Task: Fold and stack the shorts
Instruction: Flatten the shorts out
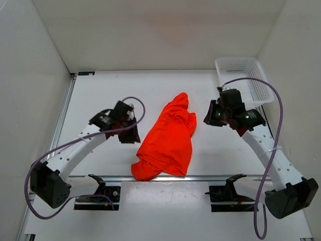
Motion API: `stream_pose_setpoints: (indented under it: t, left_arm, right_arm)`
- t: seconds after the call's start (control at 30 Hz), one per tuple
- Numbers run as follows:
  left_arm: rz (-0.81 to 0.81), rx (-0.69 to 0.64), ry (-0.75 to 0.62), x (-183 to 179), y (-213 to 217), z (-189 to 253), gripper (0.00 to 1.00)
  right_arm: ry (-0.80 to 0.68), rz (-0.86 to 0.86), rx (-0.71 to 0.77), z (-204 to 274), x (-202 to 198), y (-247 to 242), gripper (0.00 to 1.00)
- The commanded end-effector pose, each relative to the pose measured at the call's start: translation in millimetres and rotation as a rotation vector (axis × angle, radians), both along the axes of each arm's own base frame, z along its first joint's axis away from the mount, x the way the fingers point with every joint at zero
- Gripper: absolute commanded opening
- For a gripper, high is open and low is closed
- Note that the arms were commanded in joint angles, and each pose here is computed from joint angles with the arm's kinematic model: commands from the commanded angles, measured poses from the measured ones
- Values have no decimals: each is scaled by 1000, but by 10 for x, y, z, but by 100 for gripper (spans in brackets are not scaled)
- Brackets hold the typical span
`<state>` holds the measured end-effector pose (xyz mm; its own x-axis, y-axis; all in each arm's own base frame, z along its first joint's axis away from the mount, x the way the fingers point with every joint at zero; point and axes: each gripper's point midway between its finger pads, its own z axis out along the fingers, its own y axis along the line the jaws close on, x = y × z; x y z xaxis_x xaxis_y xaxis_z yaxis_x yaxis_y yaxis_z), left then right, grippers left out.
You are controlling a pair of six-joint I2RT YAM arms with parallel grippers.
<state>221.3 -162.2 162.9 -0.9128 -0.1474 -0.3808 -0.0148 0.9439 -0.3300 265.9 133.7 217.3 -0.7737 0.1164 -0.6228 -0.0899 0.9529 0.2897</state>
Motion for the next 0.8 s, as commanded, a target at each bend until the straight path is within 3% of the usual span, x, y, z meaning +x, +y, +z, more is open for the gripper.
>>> stream_pose_setpoints:
  t: [0.0,0.07,0.1,0.2,0.47,0.53,0.57,0.6,0.67,0.77]
  left_arm:
    - [-28,-95,76,-256,-431,-174,49]
    - [17,-39,110,-195,-424,-403,78]
    - [26,-13,120,-174,-403,-474,86]
    - [47,61,154,-74,-388,-745,84]
    - [73,157,222,90,-395,-1303,64]
    - [73,189,262,73,-382,-1453,58]
    - [64,195,264,91,-392,-1471,51]
    - [64,204,275,80,-384,-1510,30]
    - [78,208,285,98,-346,-1540,11]
    - [91,189,260,154,-284,-1447,10]
  right_arm:
    - [130,40,45,-454,-171,165,26]
    - [157,47,50,-575,-207,211,39]
    - [159,48,56,-586,-197,250,40]
    - [172,51,42,-615,-151,289,55]
    - [119,29,-59,-521,322,304,62]
    - [116,42,-69,-493,562,413,69]
    - [113,54,-79,-494,654,452,72]
    - [151,49,-104,-661,775,493,78]
    - [111,46,-91,-507,1083,597,83]
    - [178,38,-120,-782,1489,743,91]
